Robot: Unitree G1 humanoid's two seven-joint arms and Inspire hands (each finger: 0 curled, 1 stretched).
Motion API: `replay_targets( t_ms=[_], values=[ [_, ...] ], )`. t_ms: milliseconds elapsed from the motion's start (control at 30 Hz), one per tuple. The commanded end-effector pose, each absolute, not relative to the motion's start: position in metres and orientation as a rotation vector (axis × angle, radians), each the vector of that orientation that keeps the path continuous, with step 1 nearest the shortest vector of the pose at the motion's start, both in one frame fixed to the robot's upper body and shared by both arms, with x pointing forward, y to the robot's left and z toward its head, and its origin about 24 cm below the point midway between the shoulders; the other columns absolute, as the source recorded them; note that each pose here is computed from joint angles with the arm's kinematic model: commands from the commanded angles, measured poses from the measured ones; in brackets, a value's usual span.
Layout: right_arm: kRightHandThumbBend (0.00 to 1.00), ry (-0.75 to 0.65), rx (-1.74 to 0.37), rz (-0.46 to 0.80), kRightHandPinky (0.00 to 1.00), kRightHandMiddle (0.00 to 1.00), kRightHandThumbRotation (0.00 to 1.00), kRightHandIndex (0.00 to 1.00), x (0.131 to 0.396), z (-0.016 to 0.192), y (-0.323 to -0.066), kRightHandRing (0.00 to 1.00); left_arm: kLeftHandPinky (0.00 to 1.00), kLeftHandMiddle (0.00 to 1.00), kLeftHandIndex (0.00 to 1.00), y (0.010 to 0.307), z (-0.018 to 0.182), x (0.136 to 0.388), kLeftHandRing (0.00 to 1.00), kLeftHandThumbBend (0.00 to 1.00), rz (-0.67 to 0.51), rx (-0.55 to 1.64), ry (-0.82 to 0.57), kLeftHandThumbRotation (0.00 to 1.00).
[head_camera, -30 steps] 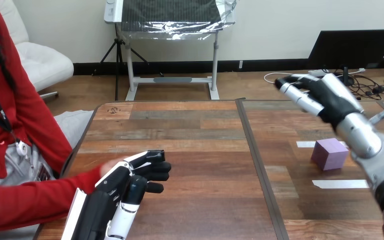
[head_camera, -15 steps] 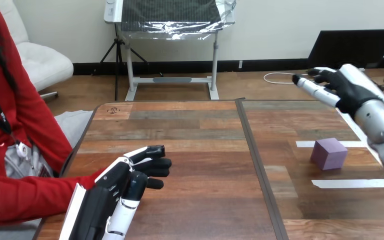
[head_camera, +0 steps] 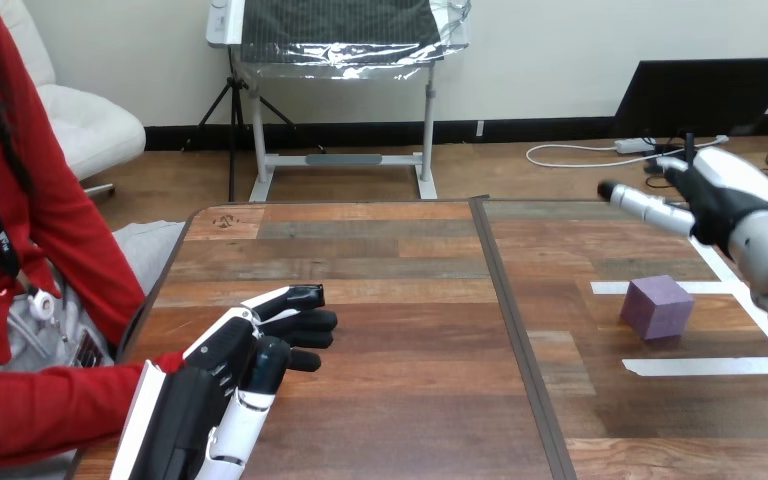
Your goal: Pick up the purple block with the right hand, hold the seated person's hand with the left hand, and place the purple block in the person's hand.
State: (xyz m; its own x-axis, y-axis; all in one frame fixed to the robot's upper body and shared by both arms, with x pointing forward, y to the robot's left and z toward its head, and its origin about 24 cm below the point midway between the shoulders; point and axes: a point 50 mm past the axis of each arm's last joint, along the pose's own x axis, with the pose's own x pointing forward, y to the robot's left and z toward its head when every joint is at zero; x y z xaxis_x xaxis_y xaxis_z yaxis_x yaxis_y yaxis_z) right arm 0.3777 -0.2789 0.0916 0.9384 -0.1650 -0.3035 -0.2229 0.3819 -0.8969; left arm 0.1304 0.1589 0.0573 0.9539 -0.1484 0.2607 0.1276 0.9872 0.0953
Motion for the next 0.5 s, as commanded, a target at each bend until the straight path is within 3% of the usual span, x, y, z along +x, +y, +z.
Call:
replay_targets(
  t_ms=[0,100,467],
  values=[
    [0.7,0.358,-1.226,0.016,0.89,0.98,1.0,0.96,0.383,0.105,-0.28,0.97,0.62,0.69,0.72,0.158,0.068,0.139,0.68,0.46,-0.134,0.09,-0.353,0.88],
    [0.75,0.377,-1.231,0.019,0.9,0.99,1.0,0.96,0.381,0.101,-0.281,0.98,0.61,0.69,0.72,0.158,0.068,0.139,0.68,0.43,-0.137,0.088,-0.352,0.87],
    [0.78,0.429,-1.241,0.043,0.92,0.99,1.0,0.96,0.374,0.087,-0.284,0.98,0.6,0.69,0.72,0.159,0.069,0.139,0.67,0.44,-0.14,0.079,-0.359,0.86]
  ],
)
